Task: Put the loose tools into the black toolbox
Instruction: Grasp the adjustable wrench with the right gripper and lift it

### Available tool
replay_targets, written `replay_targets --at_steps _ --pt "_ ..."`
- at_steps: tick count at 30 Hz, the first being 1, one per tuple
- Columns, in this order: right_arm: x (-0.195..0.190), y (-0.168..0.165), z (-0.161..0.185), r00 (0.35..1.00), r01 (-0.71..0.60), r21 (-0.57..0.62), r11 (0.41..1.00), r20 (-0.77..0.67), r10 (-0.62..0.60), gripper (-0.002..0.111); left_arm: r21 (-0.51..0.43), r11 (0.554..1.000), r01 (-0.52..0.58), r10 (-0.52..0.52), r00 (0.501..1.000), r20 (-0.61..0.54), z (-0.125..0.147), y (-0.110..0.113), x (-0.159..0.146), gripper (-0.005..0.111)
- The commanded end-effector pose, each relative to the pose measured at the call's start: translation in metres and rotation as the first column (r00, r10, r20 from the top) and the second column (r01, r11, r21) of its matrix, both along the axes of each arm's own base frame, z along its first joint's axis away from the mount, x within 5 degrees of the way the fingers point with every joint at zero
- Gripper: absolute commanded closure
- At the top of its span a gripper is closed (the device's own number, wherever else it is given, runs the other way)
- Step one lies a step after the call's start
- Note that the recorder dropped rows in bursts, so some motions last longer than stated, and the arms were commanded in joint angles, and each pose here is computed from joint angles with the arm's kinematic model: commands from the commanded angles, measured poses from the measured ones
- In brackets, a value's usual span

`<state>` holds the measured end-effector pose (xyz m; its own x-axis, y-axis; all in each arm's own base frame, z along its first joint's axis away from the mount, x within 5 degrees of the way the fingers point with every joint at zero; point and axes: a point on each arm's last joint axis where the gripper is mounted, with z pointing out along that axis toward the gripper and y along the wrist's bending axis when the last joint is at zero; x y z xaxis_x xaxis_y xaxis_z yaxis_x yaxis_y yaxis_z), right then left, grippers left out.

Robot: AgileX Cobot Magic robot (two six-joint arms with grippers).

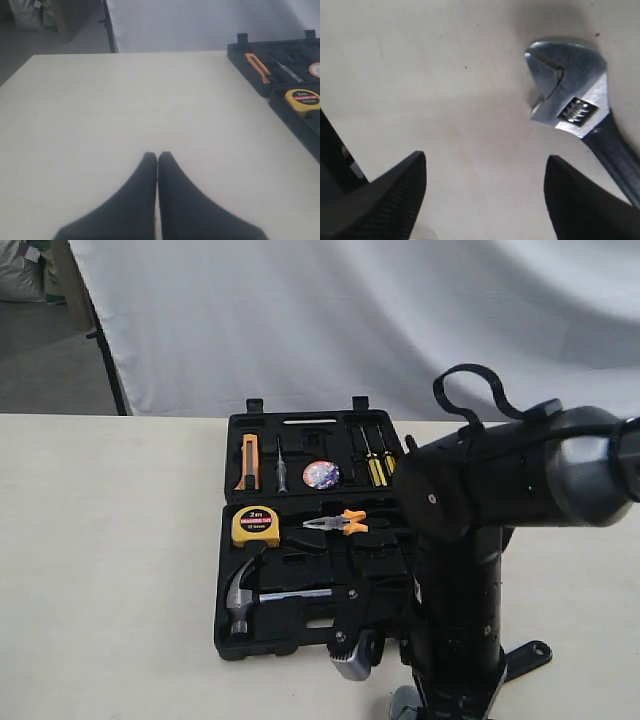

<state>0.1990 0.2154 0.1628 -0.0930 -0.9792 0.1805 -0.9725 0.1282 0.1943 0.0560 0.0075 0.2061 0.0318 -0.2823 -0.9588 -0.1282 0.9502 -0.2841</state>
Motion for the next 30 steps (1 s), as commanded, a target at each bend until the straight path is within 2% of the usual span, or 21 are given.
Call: replay_targets --at_steps 1,12,21,23,25,28,29,30 --pt "0.0 -0.004 -0.009 0.999 0.004 0.033 0.999 0.049 -0.006 0.044 0.001 1.0 -0.026 0.026 1.0 0.013 0.002 0.001 -0.001 0.106" --pt "0.009 0.004 -0.015 0.989 -0.005 0.131 0.991 0.149 -0.014 0.044 0.001 1.0 -0.026 0.026 1.0 0.013 0.002 0.001 -0.001 0.106" --pt "0.011 0.006 -0.044 0.995 -0.001 0.076 0.997 0.1 -0.006 0.045 0.001 1.0 -0.026 0.026 1.0 0.013 0.002 0.001 -0.001 0.106" --pt "0.011 0.006 -0.047 0.996 -0.001 0.069 0.998 0.093 -0.006 0.053 0.001 1.0 -0.026 0.026 1.0 0.013 0.002 0.001 -0.001 0.106" --pt "0.011 0.006 -0.047 0.996 -0.002 0.068 0.998 0.094 -0.004 0.069 0.001 1.0 -0.026 0.026 1.0 0.013 0.002 0.001 -0.001 0.106" --pt "0.011 0.007 -0.046 0.995 -0.004 0.069 0.998 0.095 -0.002 0.102 0.001 1.0 -0.026 0.026 1.0 0.013 0.002 0.001 -0.001 0.106" --pt "0.011 0.007 -0.046 0.995 -0.004 0.071 0.997 0.096 -0.002 0.109 0.001 1.0 -0.026 0.026 1.0 0.013 0.002 0.001 -0.001 0.106" --pt "0.011 0.007 -0.045 0.995 -0.005 0.073 0.997 0.098 -0.003 0.108 0.001 1.0 -0.026 0.026 1.0 0.013 0.002 0.001 -0.001 0.106"
